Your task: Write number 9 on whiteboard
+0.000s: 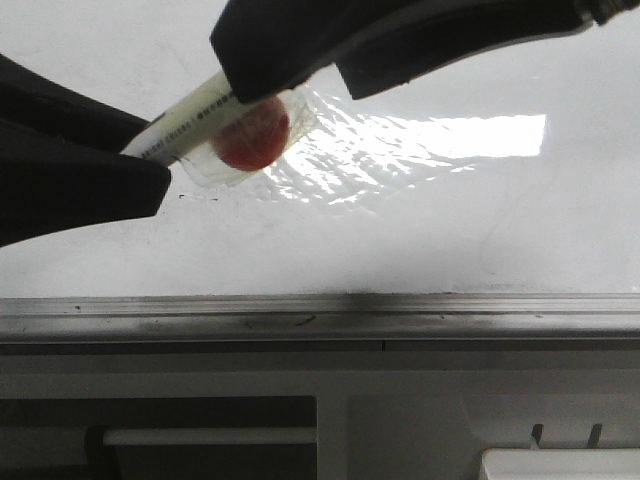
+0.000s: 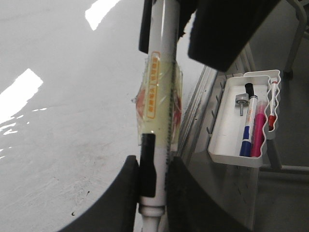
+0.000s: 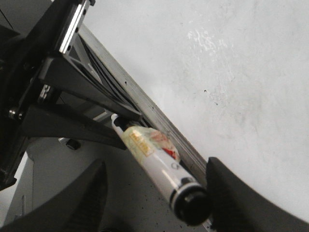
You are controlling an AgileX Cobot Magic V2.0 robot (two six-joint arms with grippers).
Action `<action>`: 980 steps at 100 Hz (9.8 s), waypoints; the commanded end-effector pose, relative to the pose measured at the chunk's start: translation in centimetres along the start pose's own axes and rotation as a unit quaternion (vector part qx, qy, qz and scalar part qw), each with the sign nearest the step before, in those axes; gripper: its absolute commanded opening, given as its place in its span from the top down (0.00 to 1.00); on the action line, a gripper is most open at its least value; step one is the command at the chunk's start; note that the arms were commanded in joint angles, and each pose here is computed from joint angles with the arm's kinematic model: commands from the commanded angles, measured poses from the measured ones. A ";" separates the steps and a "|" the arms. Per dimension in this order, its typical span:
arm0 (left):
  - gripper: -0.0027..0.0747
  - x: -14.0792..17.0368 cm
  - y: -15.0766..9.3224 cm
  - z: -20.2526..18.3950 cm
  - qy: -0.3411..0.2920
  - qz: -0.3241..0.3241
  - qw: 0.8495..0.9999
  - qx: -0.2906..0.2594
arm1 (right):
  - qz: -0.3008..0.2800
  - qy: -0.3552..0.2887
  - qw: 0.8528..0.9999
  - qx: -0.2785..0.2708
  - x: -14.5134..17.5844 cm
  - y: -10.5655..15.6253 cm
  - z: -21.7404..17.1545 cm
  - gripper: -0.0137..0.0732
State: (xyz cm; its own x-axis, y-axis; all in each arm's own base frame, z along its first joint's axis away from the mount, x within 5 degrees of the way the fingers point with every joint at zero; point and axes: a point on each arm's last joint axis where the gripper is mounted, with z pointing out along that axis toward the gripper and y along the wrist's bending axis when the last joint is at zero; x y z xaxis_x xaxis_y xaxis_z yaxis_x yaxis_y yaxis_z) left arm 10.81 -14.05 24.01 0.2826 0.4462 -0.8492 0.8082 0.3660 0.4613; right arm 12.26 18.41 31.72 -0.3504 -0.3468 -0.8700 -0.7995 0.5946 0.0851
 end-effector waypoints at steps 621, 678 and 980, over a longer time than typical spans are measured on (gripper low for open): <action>0.94 3.2 2.7 3.0 0.016 -0.493 0.835 -0.244 | 0.171 0.110 0.979 0.002 -3.9 -0.3 0.6 0.43; 0.45 3.0 3.0 2.9 0.002 -0.487 0.836 -0.252 | 0.174 0.111 0.979 0.001 -3.9 -0.3 0.6 0.43; 0.99 8.0 -1.2 -12.7 -0.049 -0.281 0.841 -0.460 | -0.054 -0.290 0.956 0.002 12.5 -1.5 -9.2 0.93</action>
State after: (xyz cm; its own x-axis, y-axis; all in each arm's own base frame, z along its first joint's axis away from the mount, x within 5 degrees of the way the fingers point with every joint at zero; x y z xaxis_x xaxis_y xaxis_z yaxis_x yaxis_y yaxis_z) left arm 5.56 -0.80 20.95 0.0585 -0.0464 -0.9972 0.1431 0.9890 -0.0376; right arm 4.75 6.34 23.57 -0.0082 -0.0212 -0.9997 -0.7994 0.6007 -0.0062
